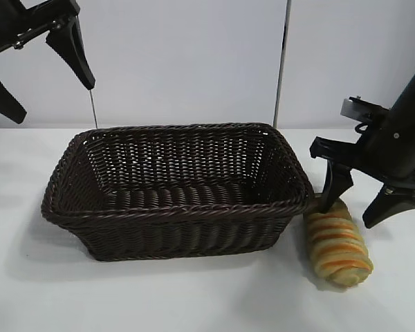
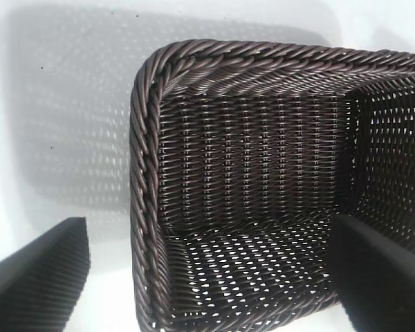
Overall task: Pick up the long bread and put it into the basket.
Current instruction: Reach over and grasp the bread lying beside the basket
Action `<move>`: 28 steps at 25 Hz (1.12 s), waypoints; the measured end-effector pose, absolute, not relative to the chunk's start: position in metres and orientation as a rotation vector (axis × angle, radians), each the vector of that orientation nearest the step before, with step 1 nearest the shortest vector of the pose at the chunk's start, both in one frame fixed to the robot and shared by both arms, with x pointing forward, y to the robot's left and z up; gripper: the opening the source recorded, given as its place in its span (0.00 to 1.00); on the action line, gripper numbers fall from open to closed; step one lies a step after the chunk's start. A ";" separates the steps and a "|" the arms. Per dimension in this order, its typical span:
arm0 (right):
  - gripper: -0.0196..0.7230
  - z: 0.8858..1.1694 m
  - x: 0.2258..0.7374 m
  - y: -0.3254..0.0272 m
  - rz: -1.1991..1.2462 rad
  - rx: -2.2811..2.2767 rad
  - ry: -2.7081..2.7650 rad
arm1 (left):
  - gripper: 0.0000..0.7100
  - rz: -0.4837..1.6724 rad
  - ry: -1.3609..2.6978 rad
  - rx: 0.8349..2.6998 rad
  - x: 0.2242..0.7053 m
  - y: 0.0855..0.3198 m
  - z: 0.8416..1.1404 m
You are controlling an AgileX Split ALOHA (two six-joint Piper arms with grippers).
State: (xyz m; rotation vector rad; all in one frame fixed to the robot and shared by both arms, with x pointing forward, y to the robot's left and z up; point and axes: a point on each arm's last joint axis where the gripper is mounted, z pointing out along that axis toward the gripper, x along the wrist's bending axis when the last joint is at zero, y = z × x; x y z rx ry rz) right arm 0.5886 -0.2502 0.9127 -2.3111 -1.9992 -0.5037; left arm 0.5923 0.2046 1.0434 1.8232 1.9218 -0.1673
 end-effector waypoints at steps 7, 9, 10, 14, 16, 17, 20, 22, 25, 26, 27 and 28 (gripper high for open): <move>0.65 0.913 0.590 -0.250 -0.523 -2.323 -1.999 | 0.94 -0.167 1.922 1.823 0.592 0.205 1.043; 0.65 0.913 0.590 -0.250 -0.527 -2.325 -1.999 | 0.94 -0.167 1.922 1.823 0.592 0.205 1.043; 0.65 0.913 0.591 -0.250 -0.528 -2.325 -1.999 | 0.94 -0.167 1.922 1.823 0.592 0.205 1.043; 0.65 0.913 0.591 -0.250 -0.530 -2.326 -1.998 | 0.94 -0.167 1.922 1.823 0.592 0.205 1.043; 0.65 0.913 0.591 -0.250 -0.533 -2.328 -1.996 | 0.94 -0.167 1.922 1.823 0.592 0.205 1.043; 0.65 0.913 0.591 -0.250 -0.535 -2.329 -1.994 | 0.94 -0.167 1.922 1.823 0.592 0.205 1.043; 0.65 0.913 0.591 -0.250 -0.539 -2.331 -1.987 | 0.94 -0.167 1.922 1.823 0.592 0.205 1.043; 0.65 0.913 0.591 -0.250 -0.539 -2.333 -1.981 | 0.94 -0.167 1.922 1.823 0.592 0.205 1.043; 0.65 0.906 0.592 -0.249 -0.521 -2.335 -1.957 | 0.94 -0.167 1.922 1.823 0.592 0.205 1.043; 0.65 0.903 0.592 -0.249 -0.516 -2.337 -1.944 | 0.94 -0.168 1.922 1.824 0.592 0.205 1.043; 0.65 0.899 0.592 -0.248 -0.510 -2.338 -1.935 | 0.94 -0.170 1.922 1.825 0.592 0.205 1.043; 0.65 0.896 0.593 -0.246 -0.508 -2.337 -1.929 | 0.94 -0.173 1.923 1.827 0.592 0.205 1.043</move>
